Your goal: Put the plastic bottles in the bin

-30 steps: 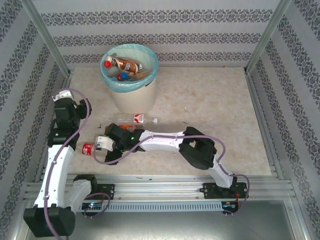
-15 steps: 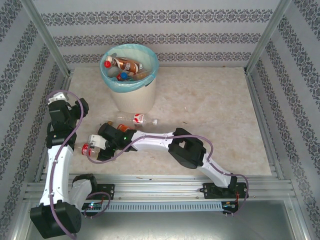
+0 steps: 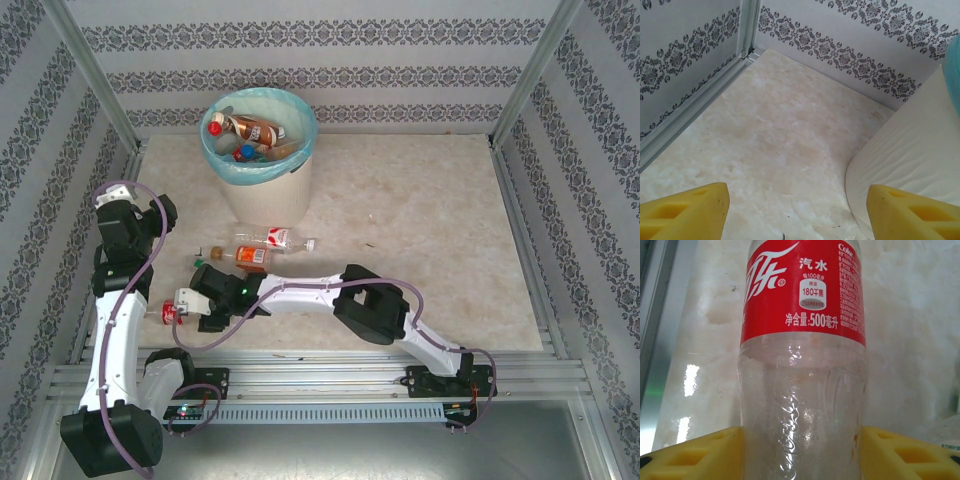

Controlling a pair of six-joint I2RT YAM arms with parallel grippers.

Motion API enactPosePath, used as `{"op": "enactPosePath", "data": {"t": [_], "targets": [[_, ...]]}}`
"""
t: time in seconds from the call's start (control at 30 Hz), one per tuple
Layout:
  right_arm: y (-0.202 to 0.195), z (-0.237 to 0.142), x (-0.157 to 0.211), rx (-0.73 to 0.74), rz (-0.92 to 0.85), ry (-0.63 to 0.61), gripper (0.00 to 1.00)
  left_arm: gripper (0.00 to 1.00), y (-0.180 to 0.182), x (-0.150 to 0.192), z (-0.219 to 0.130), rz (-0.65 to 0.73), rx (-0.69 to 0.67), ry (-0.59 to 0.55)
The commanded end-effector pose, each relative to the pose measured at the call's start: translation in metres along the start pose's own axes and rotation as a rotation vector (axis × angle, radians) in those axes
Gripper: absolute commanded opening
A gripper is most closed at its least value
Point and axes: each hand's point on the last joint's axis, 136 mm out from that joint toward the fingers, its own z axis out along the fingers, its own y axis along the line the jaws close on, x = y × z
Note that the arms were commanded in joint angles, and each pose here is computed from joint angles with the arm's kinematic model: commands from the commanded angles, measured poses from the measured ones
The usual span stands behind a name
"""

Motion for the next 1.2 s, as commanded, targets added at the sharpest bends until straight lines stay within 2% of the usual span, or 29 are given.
{"op": "enactPosePath", "data": {"t": [0.0,0.23,0.47,0.63,0.83,1.0,1.17], "targets": [[0.000,0.006,0.015,0.021,-0.021,0.064,0.62,0.73,-0.001,-0.006,-0.001,-0.009,0.016,-0.034],[-0.004,0.005,0.022,0.054,-0.029,0.096,0.66,0.73,-0.002,-0.007,-0.001,-0.008,0.016,-0.036],[-0.002,-0.021,0.006,0.036,-0.004,0.039,0.48,0.73,-0.003,-0.011,-0.003,0.006,0.016,-0.043],[0.001,-0.065,-0.010,-0.002,0.078,-0.033,0.45,0.71,-0.021,-0.022,-0.007,0.003,0.092,-0.028],[-0.001,-0.125,-0.005,-0.055,0.231,-0.106,0.44,0.63,-0.064,-0.058,-0.028,0.020,0.267,-0.018],[-0.020,-0.175,0.019,-0.017,0.364,-0.148,0.42,0.62,-0.106,-0.096,-0.059,0.019,0.441,-0.052],[-0.033,-0.231,0.039,0.037,0.432,-0.257,0.42,0.60,-0.174,-0.105,-0.097,0.019,0.777,-0.003]]}}
